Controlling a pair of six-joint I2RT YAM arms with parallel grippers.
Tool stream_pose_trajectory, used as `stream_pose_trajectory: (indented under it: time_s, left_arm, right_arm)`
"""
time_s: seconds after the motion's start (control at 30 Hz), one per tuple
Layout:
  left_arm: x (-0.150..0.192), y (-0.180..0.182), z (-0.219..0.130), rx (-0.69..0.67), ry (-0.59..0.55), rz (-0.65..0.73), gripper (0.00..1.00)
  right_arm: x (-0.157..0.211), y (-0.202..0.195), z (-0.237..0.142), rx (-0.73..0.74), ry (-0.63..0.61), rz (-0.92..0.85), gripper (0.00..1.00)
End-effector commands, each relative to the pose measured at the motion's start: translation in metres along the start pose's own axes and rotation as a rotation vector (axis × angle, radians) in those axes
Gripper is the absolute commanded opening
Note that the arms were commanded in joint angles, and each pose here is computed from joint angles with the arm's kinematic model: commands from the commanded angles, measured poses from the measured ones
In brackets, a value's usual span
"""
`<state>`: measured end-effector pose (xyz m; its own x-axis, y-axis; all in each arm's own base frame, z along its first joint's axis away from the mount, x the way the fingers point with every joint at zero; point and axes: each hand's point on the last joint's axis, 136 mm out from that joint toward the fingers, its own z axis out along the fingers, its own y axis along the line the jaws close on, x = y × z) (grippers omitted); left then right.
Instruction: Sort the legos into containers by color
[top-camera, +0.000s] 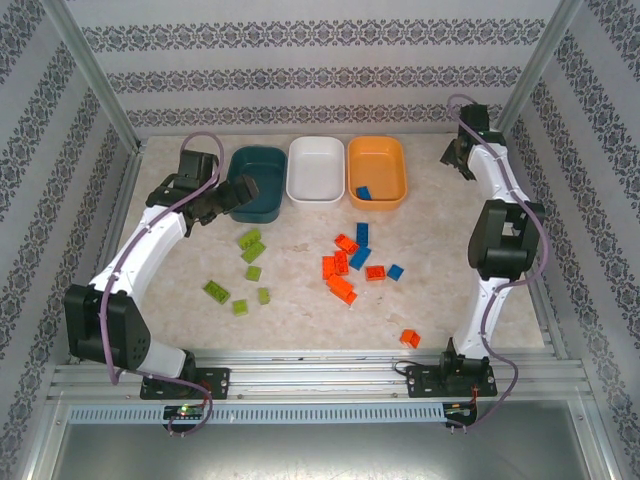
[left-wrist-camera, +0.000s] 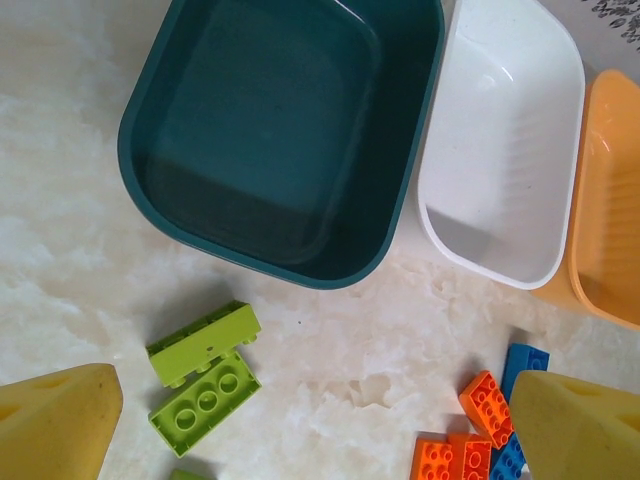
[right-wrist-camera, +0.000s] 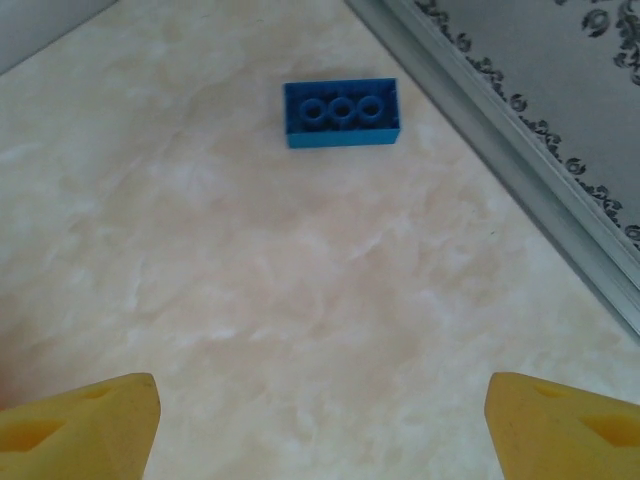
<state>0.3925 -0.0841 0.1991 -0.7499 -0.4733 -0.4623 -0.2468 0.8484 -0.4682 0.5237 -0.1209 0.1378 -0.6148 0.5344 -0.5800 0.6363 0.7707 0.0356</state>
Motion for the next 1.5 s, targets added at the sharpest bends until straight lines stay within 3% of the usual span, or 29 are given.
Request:
stream_pose_trajectory:
  time_s: [0.0,0.47,0.77,0.9,1.13,1.2,1.47]
  left_arm:
    - [0.003,0.002,-0.004,-0.024,0.047,0.018,1.0]
    - [-0.007,-0.004,-0.001,-0.048,0.081,0.024,1.0]
    - [-0.002,0.003,-0.007,-0.075,0.086,0.066,1.0]
    - [0.005,0.009,-0.008,-0.077,0.085,0.067,1.0]
    - [0.017,0.018,-0.005,-0.088,0.099,0.061,1.0]
    - [0.019,0.021,-0.006,-0.095,0.101,0.064,1.0]
    - [0.029,0.037,-0.01,-0.134,0.105,0.072,1.0]
  right_arm:
    - [-0.008,-0.012,0.02,0.04,-0.005,0.066,0.81]
    - [-0.018,-0.012,0.037,0.012,0.122,0.238,0.79]
    - [-0.037,0.008,0.055,-0.205,0.234,0.417,0.75]
    - [-0.051,0.013,0.055,-0.249,0.194,0.473,0.64]
    - [-0.064,-0.006,0.072,-0.209,0.127,0.697,0.1]
    - [-0.068,-0.007,0.076,-0.201,0.109,0.732,0.0]
    - [-0.082,-0.018,0.094,-0.16,0.051,0.864,0.0]
